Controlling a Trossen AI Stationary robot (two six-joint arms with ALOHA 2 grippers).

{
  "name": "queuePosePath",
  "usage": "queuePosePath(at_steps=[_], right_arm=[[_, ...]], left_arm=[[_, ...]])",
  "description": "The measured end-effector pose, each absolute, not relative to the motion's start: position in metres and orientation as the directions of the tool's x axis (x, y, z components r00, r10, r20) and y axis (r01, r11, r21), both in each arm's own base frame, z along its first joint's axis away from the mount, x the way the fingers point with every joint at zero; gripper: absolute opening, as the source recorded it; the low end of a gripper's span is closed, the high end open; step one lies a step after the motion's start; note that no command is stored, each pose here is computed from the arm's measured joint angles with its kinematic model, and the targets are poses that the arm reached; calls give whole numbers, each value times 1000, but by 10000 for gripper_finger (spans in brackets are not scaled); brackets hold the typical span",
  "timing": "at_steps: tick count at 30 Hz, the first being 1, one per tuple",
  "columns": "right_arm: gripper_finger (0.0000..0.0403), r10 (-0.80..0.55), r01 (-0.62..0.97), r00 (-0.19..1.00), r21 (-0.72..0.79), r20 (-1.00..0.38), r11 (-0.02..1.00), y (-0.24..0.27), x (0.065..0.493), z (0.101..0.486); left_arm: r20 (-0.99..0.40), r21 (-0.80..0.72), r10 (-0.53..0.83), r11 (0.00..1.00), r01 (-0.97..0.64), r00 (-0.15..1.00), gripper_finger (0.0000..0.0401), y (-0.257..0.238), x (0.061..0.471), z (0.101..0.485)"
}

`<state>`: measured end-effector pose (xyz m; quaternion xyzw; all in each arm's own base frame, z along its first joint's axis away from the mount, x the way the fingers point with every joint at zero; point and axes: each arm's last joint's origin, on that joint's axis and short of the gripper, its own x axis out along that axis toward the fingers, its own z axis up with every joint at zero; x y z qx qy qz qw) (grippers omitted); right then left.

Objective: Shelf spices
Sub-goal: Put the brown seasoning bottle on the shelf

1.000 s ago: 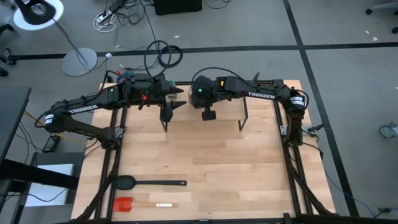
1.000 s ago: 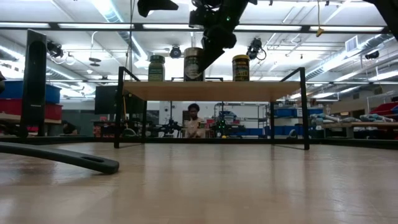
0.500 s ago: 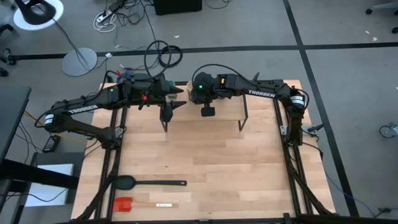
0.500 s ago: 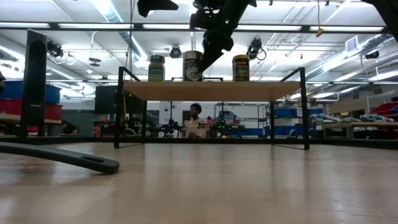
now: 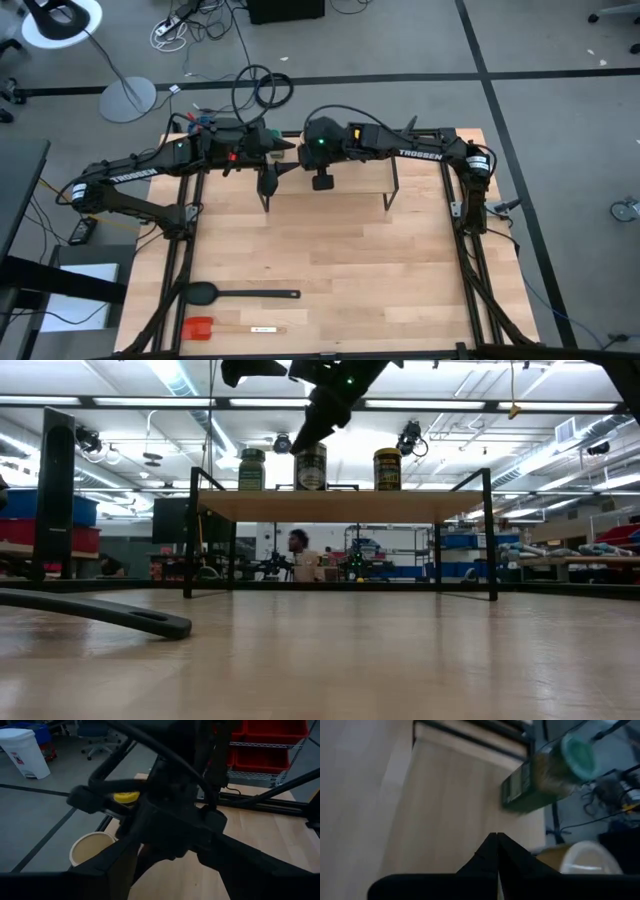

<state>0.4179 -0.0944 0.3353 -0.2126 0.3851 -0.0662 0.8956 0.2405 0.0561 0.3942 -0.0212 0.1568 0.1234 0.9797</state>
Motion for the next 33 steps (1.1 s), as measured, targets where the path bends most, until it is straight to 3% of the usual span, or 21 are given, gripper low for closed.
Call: queuePosePath(at_steps=[9,33], right_arm=[[0,-373,42,711,-494,-596,868,-99,421,341],[0,-476,116,631,-531,-613,839,-103,417,338]], left_arm=[[-311,-7,245,965,-260,918,254,56,240,394],[-313,-19,244,964,-264,918,254,56,240,394]])
